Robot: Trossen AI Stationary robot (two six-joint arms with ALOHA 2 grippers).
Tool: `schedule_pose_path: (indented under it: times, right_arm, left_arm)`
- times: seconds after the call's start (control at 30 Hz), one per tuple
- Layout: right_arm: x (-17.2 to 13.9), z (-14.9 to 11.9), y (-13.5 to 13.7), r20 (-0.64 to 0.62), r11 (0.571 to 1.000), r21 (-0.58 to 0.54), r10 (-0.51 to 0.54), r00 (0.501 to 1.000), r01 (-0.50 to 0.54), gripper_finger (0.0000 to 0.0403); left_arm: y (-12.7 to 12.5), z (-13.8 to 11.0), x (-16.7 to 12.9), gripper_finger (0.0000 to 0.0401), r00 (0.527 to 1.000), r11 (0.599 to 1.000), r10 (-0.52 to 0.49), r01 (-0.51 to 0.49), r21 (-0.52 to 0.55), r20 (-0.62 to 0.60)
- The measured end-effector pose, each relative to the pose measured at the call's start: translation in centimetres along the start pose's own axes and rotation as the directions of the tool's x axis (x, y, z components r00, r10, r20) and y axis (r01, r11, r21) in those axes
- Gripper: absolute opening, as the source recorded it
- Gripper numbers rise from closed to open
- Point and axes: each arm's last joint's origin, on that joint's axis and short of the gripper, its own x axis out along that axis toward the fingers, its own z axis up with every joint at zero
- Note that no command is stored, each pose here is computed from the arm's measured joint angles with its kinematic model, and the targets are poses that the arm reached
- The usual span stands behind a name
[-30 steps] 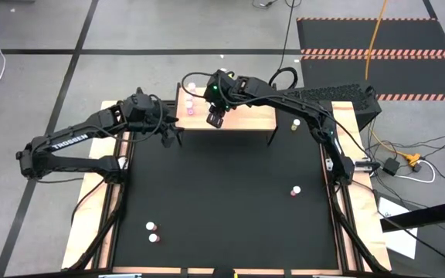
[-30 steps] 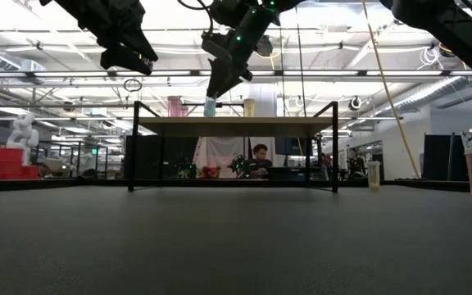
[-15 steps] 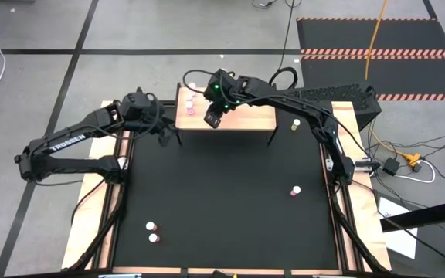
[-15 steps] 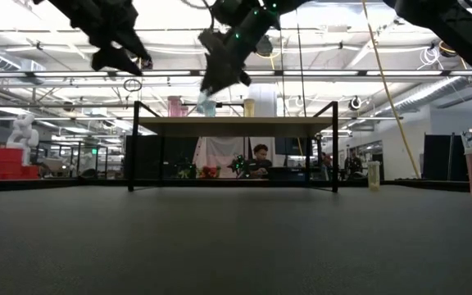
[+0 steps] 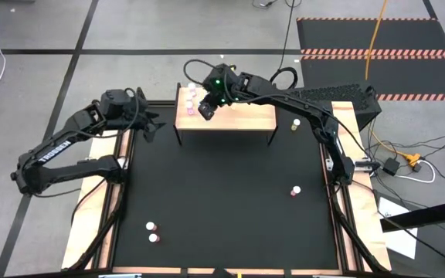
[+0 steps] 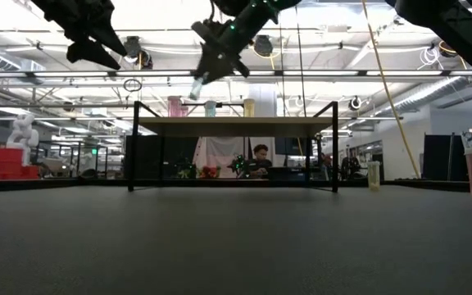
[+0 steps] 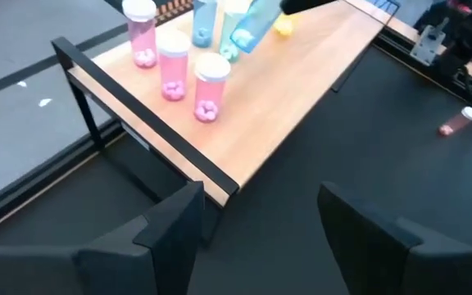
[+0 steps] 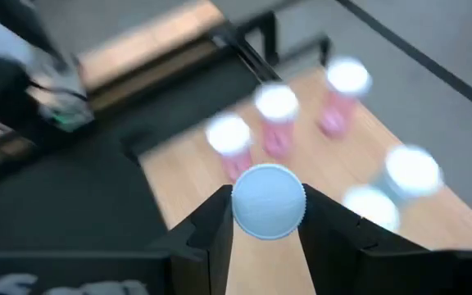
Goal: Pick and place medicine bottles onto shelf by color
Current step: Put the blue pill bottle on the shelf aligned with the other blue pill bottles
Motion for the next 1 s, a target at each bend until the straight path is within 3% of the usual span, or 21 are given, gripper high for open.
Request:
schedule_pose_path:
  times: [0.1, 0.37, 1.0]
  right_arm:
    - [-0.4, -0.7, -0.2, -0.070, 0.998, -0.023, -0.058, 0.996, 0.057, 0.0114]
    - [-0.6, -1.5, -0.6, -0.160, 0.994, -0.090, -0.081, 0.984, 0.068, 0.0114]
    - [1.6, -3.2, -1.6, -0.184, 0.989, -0.146, -0.060, 0.981, 0.033, 0.0114]
  left_arm:
    - [0.0, 0.0, 0.2, 0.0241, 1.000, 1.000, -0.023, 0.023, -0.001, -0.012]
    - [0.0, 0.0, 0.4, 0.0241, 0.999, 1.000, -0.027, 0.028, 0.013, -0.020]
    - [0.0, 0.0, 0.4, 0.0241, 0.999, 0.999, -0.027, 0.026, -0.027, -0.019]
